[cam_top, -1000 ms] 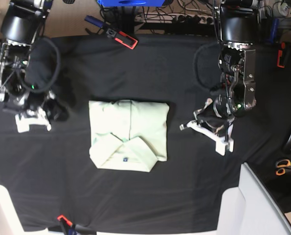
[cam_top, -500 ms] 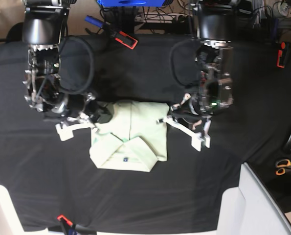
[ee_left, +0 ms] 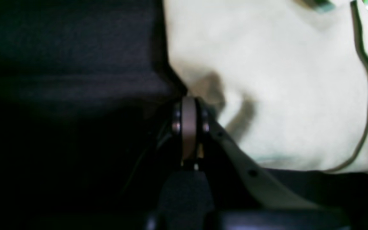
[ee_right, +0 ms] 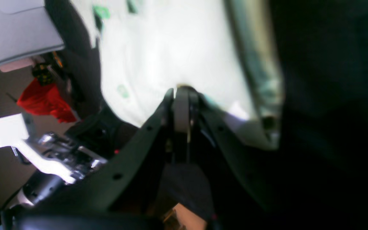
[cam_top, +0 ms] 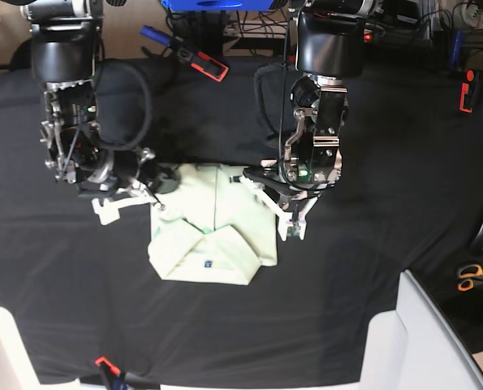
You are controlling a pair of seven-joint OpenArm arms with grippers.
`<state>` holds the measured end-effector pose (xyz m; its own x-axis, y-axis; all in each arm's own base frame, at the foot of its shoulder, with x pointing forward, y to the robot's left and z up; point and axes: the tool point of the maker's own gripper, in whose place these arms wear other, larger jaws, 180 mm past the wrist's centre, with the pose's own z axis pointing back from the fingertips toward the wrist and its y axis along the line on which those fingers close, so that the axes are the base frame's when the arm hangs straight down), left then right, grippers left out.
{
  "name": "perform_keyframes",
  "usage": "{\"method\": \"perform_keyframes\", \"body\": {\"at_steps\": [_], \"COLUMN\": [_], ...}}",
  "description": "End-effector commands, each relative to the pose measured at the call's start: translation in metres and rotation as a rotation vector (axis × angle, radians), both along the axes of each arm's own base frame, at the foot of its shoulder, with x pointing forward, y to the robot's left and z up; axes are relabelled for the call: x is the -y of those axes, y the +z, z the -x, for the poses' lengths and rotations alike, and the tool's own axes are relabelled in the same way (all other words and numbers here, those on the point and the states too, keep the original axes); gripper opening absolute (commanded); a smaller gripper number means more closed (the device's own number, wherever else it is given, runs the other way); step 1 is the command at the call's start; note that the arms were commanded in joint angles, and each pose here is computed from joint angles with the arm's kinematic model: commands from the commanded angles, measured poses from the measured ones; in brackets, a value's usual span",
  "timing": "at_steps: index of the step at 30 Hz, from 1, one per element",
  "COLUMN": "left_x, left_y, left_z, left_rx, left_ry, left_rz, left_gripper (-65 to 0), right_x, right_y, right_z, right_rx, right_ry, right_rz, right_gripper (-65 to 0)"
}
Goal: Fold the T-shirt properly
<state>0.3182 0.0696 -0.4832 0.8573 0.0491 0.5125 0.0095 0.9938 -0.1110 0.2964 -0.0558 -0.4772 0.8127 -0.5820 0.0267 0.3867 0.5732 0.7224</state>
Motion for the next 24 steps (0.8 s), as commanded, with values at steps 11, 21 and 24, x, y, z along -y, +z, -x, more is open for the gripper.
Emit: {"method": "perform_keyframes", "body": {"at_steps": [11, 21, 24], "left_x": [-0.036, -0.154, -0.173], "left_y": [0.011, 0.108, 0.142], "left_z": [-0.012, 0.000, 0.014], "left_rx": [0.054, 0.283, 0.359], "left_ry": [0.007, 0.241, 0.143], "left_rz": [-0.074, -0.191, -0.282], "left_gripper": [-65.0, -65.0, -65.0], "right_x": [0.036, 0.053, 0.059], "right_y": [0.002, 0.057, 0.088], "right_z": [-0.004, -0.017, -0.019], "right_rx": [0.021, 0.235, 0.370], "right_ry": [-0.012, 0.050, 0.176], "right_rz": [0.059, 0.189, 0.395], "right_gripper": [-65.0, -65.0, -65.0]}}
